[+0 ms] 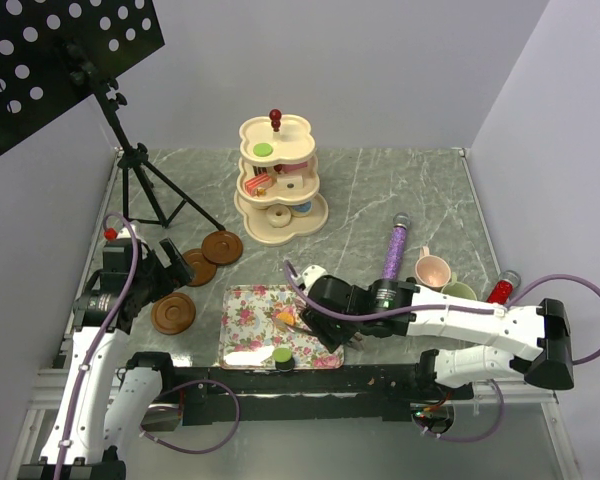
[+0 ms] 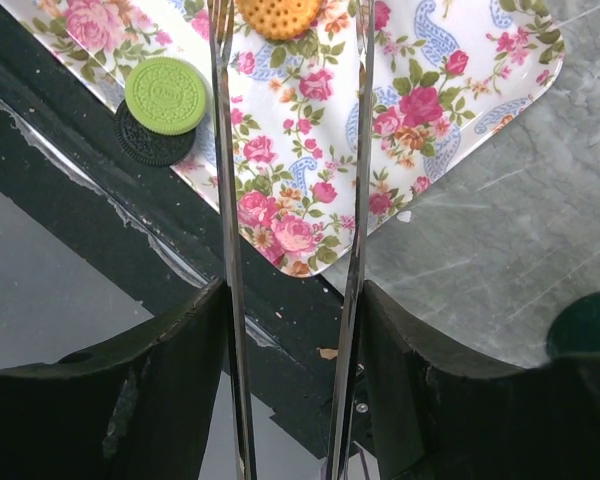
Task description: Serve the afternoon tea
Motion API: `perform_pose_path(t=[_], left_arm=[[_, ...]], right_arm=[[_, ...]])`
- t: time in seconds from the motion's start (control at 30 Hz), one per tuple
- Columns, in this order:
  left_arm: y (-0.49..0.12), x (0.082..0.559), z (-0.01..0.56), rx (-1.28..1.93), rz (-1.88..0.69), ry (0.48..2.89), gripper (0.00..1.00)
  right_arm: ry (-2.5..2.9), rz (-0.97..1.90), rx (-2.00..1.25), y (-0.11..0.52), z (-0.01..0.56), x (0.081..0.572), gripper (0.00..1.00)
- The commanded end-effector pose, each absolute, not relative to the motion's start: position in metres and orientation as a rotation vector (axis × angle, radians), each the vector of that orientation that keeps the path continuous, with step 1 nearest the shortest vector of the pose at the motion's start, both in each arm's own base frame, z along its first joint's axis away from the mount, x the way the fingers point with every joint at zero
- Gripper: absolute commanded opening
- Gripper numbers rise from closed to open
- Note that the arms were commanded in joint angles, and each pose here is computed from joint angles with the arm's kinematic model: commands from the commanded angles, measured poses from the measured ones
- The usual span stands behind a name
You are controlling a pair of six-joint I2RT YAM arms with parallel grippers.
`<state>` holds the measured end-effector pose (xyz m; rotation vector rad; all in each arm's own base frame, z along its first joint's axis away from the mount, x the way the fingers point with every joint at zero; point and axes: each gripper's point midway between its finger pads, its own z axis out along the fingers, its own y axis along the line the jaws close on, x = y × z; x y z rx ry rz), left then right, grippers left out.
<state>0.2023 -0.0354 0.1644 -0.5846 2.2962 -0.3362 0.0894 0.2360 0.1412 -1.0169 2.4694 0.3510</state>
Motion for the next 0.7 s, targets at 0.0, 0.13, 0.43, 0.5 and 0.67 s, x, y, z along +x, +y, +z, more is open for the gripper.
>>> perform_pose_path(t=[0.0,0.13,0.43,0.5,0.67], left_arm=[[-0.037,0.206,0.172,-0.575,-0.358,2.261,1.00],[-0.037,0.206,0.172,-0.574,-0.359,2.258,1.00],[-0.036,0.206,0.172,-0.581,-0.353,2.257,1.00],[-0.036,0.206,0.172,-0.579,-0.353,2.257,1.00],[-0.035,0.206,0.173,-0.584,-0.352,2.254,1.00]], right_arm=[[2.427,0.335,-1.005,0.243,0.144,0.091,0.59],[2.428,0.333,-1.023,0.246,0.141,0.088,0.58],[2.449,0.327,-1.068,0.248,0.132,0.082,0.57],[2.458,0.316,-1.069,0.247,0.129,0.082,0.57],[2.477,0.265,-1.061,0.242,0.123,0.084,0.52]])
